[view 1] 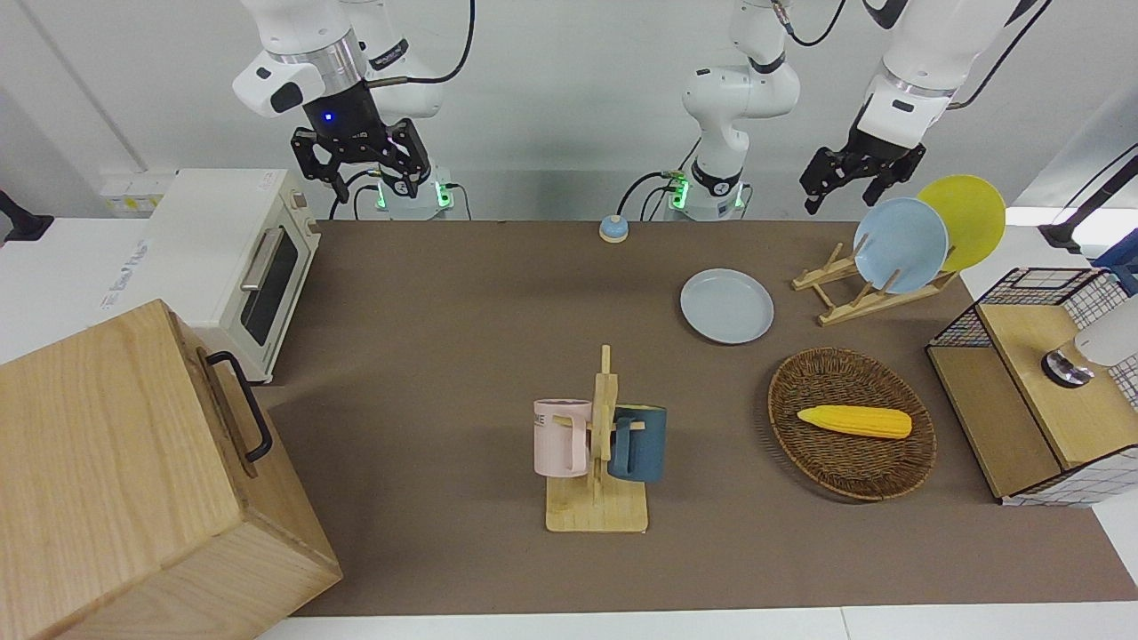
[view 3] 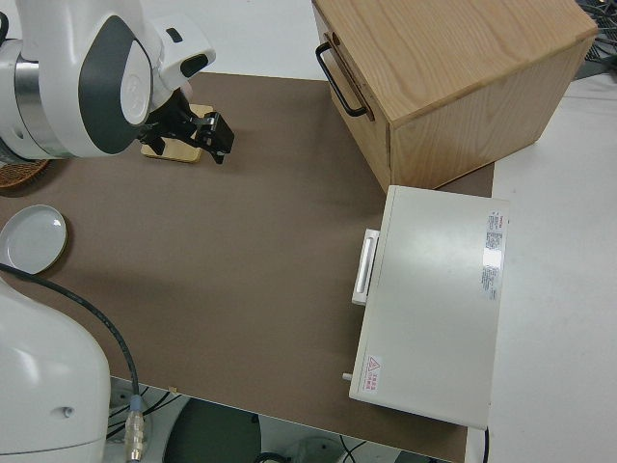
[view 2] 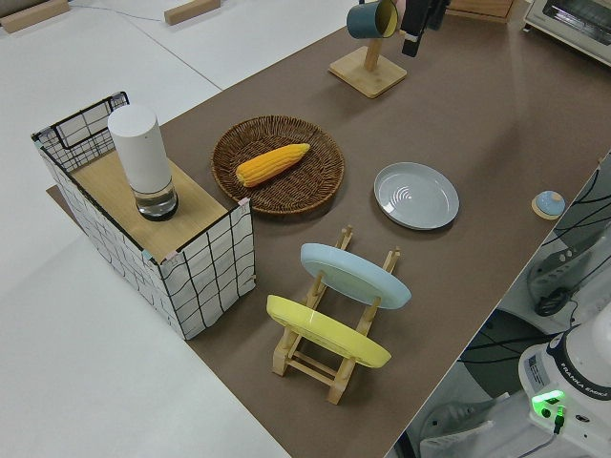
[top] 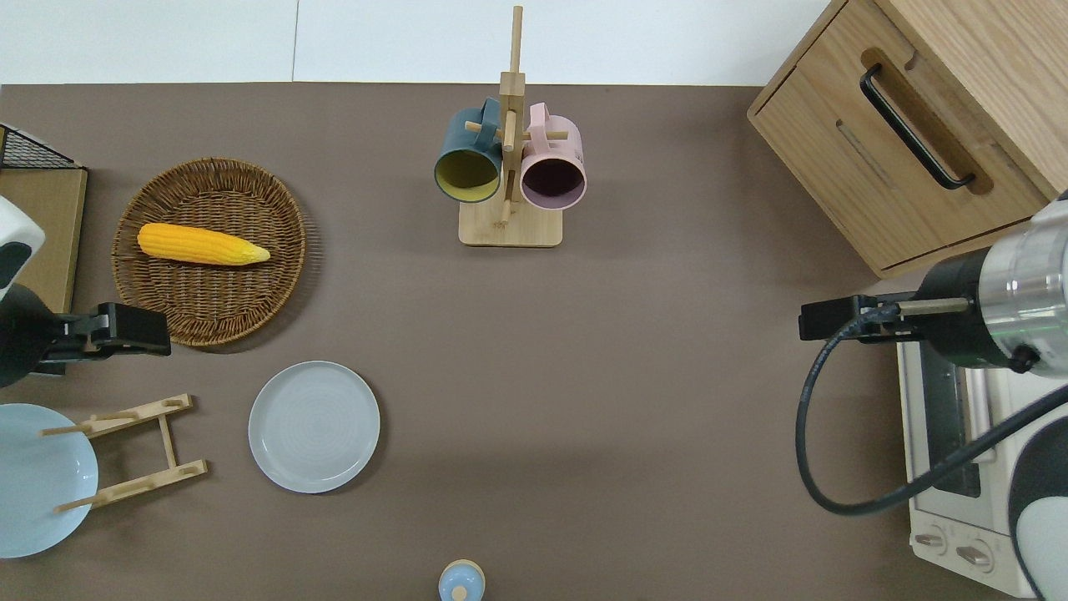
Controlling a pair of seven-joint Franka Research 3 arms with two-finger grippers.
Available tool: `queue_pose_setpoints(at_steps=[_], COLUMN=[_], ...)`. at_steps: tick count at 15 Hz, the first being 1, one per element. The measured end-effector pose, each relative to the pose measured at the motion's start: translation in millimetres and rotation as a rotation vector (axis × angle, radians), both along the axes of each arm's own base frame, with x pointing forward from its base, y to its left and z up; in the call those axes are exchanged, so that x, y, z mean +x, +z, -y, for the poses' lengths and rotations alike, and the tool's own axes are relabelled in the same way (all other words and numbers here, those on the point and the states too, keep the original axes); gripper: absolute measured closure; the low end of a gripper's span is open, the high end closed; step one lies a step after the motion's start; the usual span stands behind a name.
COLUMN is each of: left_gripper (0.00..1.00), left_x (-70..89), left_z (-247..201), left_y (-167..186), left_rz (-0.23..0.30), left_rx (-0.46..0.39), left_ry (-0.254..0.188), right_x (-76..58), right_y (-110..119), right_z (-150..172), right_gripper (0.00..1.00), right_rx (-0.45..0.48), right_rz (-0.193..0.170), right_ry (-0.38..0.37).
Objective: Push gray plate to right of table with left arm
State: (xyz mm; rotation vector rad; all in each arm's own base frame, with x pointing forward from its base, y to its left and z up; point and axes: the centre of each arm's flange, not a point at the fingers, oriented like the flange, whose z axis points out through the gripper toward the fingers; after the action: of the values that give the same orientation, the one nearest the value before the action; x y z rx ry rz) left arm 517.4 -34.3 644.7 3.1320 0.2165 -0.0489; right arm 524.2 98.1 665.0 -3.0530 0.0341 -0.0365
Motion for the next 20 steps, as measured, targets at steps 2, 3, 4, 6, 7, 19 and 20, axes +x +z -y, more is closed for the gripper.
queue_pose_setpoints(at_steps=[2,3,4,6,7,19,20], left_gripper=[0.0,0.0,0.0,0.0,0.0,0.02,0.02], left_x=[-0.7,-2.0,-2.6,-3.8,-4.5,-17.5,-18.2], left_z=[0,-1,-2,-3,-3,-15,-16], left_y=[-1,-3,-4,-6,-6,-22,-29], left_rz=[-0.003,-0.008,-0.01,-0.014,-0.016,-0.038,-0.054], left_rx=[-0.005,-0.009,-0.01,-0.01,-0.01,-0.02,-0.019], left_ry=[0.001,0.004,0.006,0.007,0.007,0.031,0.032], right_x=[0.0,0.0,0.0,0.0,0.0,0.0,0.0], right_y=[0,0,0,0,0,0,0], right_z=[0,0,0,0,0,0,0], right_gripper=[0.0,0.0,0.0,0.0,0.0,0.0,0.0], right_rx=[0.0,0.0,0.0,0.0,0.0,0.0,0.0], right_rz=[0.0,0.0,0.0,0.0,0.0,0.0,0.0], right_ry=[0.0,0.0,0.0,0.0,0.0,0.0,0.0])
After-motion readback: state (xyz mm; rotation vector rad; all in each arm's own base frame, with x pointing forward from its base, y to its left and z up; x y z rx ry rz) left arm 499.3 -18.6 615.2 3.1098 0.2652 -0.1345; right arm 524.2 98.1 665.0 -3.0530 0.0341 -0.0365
